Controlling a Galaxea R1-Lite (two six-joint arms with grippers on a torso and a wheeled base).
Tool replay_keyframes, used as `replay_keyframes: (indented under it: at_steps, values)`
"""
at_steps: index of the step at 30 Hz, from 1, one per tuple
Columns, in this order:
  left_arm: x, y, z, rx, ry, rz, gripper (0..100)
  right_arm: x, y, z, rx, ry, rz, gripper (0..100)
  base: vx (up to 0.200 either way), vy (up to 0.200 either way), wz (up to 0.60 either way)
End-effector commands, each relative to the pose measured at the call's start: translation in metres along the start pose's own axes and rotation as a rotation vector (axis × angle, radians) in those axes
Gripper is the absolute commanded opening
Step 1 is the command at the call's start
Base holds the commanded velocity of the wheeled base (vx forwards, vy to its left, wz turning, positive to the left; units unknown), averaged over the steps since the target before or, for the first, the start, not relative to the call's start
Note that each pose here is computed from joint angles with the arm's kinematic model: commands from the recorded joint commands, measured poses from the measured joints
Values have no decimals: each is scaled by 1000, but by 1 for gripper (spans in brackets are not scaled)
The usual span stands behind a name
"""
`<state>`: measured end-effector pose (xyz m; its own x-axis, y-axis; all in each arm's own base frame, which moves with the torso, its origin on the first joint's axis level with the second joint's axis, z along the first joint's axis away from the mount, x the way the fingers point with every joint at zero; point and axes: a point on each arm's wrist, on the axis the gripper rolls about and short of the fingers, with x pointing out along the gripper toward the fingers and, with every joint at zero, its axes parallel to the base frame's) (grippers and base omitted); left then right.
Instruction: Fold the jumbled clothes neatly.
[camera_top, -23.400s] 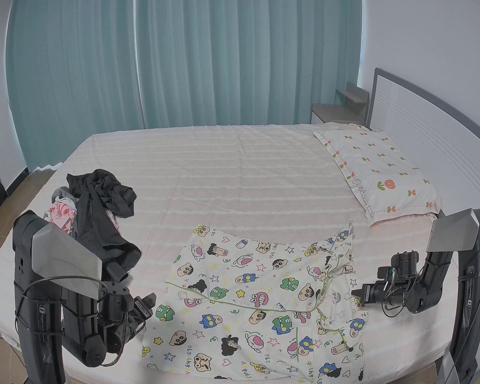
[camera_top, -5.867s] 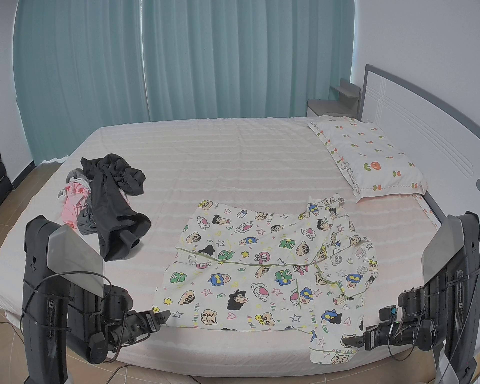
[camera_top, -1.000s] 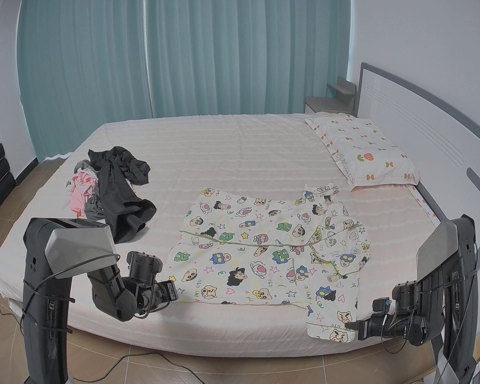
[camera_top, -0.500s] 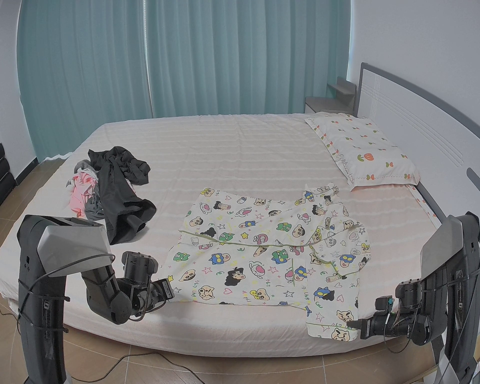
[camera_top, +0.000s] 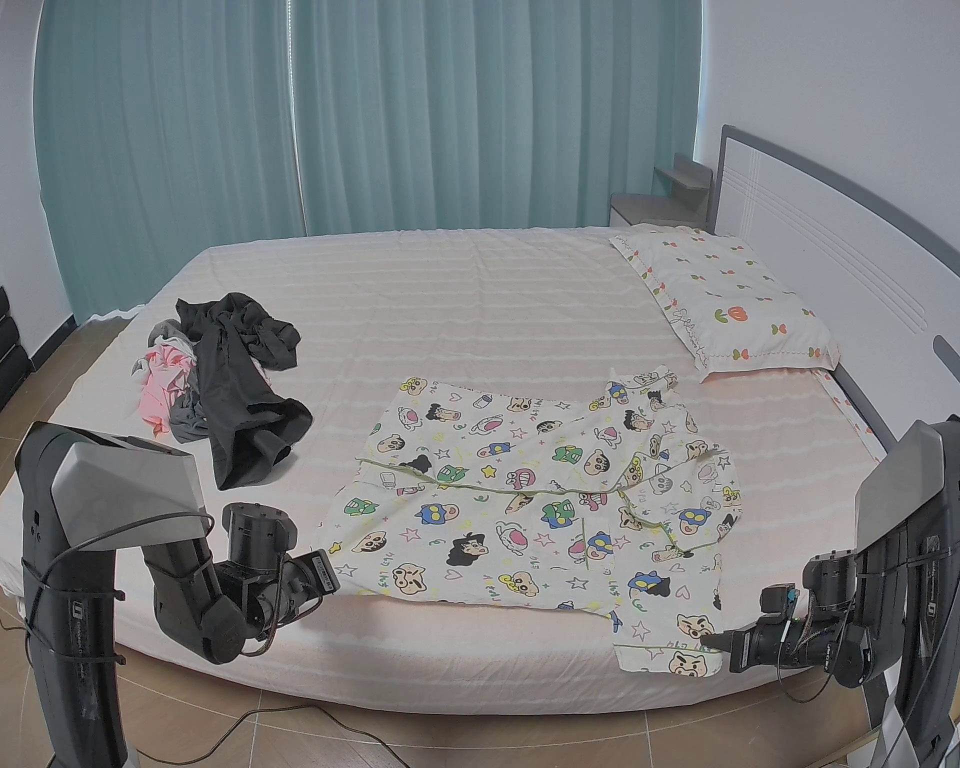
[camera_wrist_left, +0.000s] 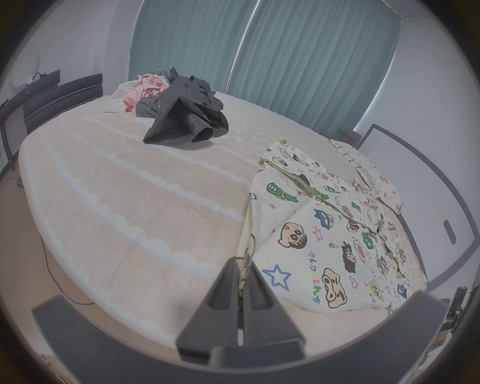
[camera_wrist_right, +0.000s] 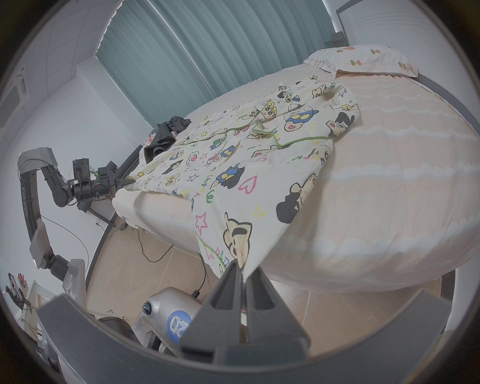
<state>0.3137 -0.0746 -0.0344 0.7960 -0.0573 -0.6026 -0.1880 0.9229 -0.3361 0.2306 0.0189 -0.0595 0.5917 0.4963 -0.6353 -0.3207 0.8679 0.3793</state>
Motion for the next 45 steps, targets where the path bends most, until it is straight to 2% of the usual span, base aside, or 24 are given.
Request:
replay_keyframes:
  at_steps: [1, 14, 20, 30, 36, 41, 45]
  values:
    - [-12, 3, -4, 1, 19, -20, 0, -4, 2, 4, -13, -25, 3, 0, 0, 0, 0]
    - [-26, 10, -12, 8, 56, -21, 0, -21, 12, 0, -10, -2, 21, 0, 0, 0, 0]
    - [-38, 14, -16, 13, 95, -36, 0, -24, 15, -1, -16, 2, 58, 0, 0, 0, 0]
    - [-49, 19, -24, 24, 137, -23, 0, -24, 12, -2, -26, 5, 51, 0, 0, 0, 0]
    - [-52, 21, -29, 33, 159, -16, 0, -26, 6, -7, -53, 26, 36, 0, 0, 0, 0]
    - [-52, 21, -29, 34, 159, -17, 0, -29, 5, -13, -93, 79, 61, 0, 0, 0, 0]
    - [-51, 19, -26, 31, 145, -22, 0, -31, 5, -9, -101, 50, 80, 0, 0, 0, 0]
